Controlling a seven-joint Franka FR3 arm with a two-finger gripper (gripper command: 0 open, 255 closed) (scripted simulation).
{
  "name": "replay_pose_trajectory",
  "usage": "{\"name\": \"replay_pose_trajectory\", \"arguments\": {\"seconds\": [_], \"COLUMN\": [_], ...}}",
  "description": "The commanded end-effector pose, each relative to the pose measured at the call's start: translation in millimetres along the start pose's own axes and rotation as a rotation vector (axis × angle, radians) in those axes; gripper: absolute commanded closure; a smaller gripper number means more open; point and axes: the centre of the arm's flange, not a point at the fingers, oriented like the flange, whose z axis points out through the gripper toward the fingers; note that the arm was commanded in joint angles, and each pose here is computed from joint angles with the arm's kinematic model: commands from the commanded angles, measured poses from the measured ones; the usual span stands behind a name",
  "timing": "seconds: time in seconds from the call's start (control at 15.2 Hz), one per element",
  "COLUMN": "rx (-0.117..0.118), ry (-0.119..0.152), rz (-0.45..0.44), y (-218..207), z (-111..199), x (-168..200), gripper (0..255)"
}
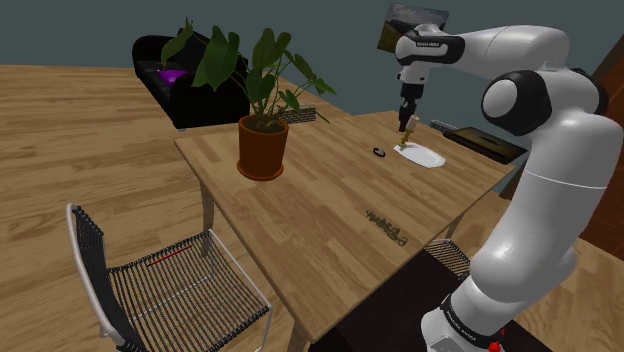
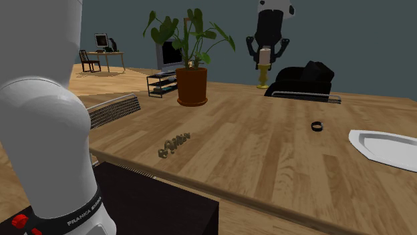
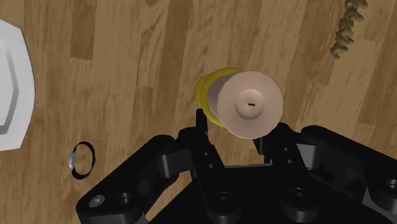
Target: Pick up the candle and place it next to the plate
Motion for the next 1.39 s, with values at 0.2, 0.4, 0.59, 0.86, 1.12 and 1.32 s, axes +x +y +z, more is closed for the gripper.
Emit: {"name": "replay_pose_trajectory", "arguments": {"seconds": [0.2, 0.4, 0.59, 0.86, 1.12, 1.32], "rx": [0.000, 0.000, 0.000, 0.000, 0.000, 0.000], "ry": [0.000, 0.000, 0.000, 0.000, 0.000, 0.000], "rz": [-0.001, -0.001, -0.001, -0.001, -0.001, -0.001], "y": [55, 88, 121, 169, 170, 171], "z": [3, 4, 6, 9, 29, 45], "x": [-37, -58, -80, -110, -105, -102], "gripper": [255, 255, 255, 255, 255, 255]}}
